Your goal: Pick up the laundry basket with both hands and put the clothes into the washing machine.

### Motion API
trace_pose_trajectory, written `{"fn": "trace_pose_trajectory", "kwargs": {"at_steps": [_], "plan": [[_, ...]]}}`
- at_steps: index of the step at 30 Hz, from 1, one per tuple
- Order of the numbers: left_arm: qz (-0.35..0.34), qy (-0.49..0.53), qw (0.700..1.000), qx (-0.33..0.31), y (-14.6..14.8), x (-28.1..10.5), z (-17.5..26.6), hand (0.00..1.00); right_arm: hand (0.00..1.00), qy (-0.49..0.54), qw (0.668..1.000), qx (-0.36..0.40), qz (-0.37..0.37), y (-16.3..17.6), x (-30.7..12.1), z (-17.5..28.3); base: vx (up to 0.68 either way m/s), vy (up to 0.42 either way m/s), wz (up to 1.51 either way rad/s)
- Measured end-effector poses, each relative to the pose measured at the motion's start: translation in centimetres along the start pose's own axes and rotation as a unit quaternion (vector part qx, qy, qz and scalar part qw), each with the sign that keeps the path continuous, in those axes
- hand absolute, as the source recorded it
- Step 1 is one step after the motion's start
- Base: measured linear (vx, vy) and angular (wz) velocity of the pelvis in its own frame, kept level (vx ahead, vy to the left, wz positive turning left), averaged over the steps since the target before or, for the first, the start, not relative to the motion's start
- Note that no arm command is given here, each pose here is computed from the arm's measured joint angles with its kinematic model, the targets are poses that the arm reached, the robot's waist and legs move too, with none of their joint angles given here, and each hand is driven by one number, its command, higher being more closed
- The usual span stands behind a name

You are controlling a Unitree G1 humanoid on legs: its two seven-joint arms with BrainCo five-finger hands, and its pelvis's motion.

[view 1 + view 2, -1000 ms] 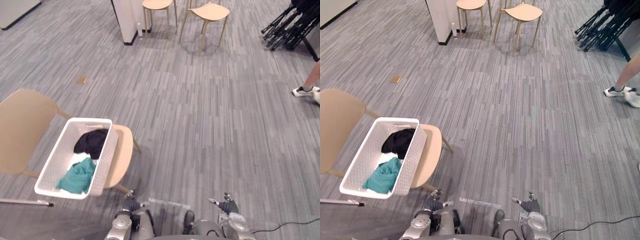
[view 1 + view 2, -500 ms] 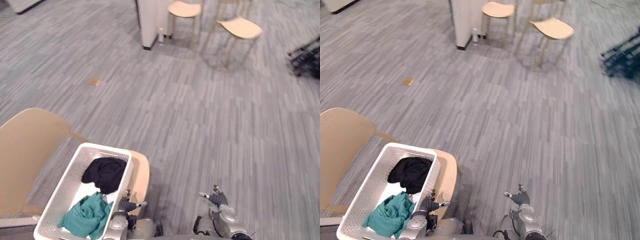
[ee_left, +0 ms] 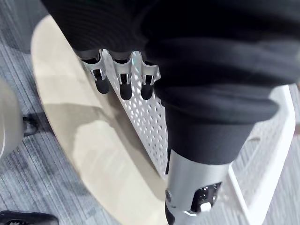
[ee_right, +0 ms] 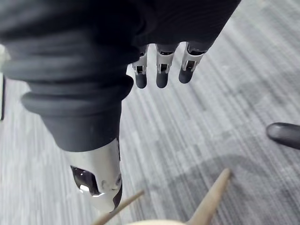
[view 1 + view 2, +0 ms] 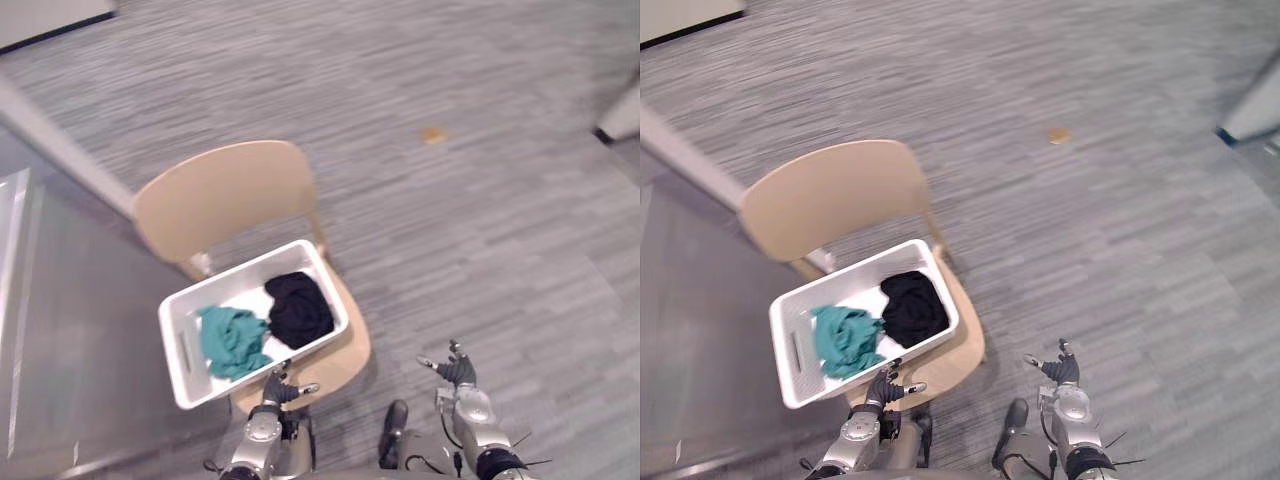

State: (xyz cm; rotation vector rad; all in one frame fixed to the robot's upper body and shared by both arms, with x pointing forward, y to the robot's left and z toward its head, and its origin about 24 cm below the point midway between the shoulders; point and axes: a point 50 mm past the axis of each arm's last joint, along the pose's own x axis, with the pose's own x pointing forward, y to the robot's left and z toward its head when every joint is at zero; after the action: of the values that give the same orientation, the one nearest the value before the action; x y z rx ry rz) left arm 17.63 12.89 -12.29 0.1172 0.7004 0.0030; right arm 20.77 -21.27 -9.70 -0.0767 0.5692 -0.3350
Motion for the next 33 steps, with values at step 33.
{"fn": "trace_pose_trajectory", "kwargs": {"at_steps": [33], "plan": [[0.093, 0.031, 0.995, 0.015, 5.8, -1.4, -3.2, 0.00, 0.00, -0.304, 0.892, -0.306, 0.132, 8.1, -0.4, 12.5, 0.00, 0.009, 0.53]]}}
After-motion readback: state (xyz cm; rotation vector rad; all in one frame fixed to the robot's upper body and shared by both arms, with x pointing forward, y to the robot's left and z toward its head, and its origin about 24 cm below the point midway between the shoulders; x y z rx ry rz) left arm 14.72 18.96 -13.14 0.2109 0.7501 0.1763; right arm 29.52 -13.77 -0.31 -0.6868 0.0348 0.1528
